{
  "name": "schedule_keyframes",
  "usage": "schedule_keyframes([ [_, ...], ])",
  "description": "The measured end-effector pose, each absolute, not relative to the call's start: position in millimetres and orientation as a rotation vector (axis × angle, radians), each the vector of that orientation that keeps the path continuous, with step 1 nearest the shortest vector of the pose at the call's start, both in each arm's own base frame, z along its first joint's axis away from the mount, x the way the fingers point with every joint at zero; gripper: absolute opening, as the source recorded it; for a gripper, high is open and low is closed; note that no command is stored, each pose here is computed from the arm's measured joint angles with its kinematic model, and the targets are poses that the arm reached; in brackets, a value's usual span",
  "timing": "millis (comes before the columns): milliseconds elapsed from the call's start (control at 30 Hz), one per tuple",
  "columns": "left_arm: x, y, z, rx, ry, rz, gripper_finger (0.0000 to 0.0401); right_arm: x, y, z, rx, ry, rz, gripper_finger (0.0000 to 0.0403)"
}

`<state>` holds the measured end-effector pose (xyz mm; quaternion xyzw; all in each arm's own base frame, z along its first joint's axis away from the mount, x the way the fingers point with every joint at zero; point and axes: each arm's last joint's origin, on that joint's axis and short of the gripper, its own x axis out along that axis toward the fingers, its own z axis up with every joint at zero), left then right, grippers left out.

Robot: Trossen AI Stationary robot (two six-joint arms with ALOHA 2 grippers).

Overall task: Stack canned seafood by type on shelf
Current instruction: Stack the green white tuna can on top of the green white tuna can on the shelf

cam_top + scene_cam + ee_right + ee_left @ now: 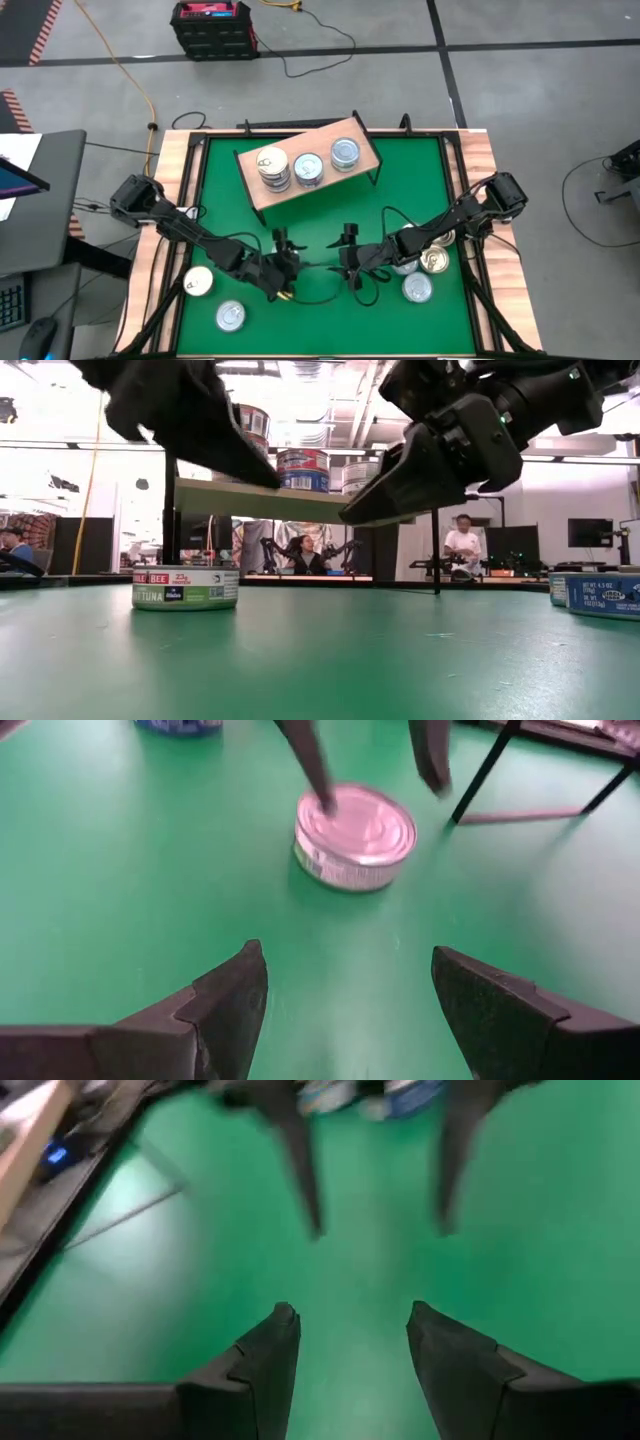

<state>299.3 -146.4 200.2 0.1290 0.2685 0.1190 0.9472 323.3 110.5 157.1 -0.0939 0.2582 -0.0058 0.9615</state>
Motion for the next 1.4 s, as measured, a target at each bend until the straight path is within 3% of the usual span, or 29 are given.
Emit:
schedule_keyframes([
  [100, 295.2, -148.6, 208.8, 0.229, 0.546, 0.16, 0.018, 321.6, 109.7, 155.1, -0.178, 0.552, -0.019, 0.0311],
  [233, 279.8, -140.0, 209.6, 0.086, 0.708, 0.113, 0.018, 321.2, 110.5, 153.7, -0.18, 0.56, -0.017, 0.0311],
  [467, 252.2, -128.9, 192.1, -0.055, 1.066, 0.183, 0.018, 325.0, 107.1, 155.2, -0.099, 0.545, 0.054, 0.0311],
  [667, 245.2, -129.0, 189.2, -0.051, 1.118, 0.221, 0.018, 335.2, 91.6, 150.2, -0.038, 0.512, 0.005, 0.0311],
  [800, 240.2, -124.0, 171.6, -0.061, 1.116, 0.231, 0.018, 347.2, 91.9, 136.5, -0.004, 0.425, 0.006, 0.0311],
  [1000, 240.5, -116.5, 149.9, -0.061, 1.03, 0.29, 0.018, 351.2, 86.0, 126.5, 0.006, 0.495, -0.007, 0.0311],
  [1400, 282.8, -128.7, 154.8, 0.053, 0.626, 0.06, 0.018, 344.2, 80.4, 116.1, 0.028, 0.737, 0.044, 0.0311],
])
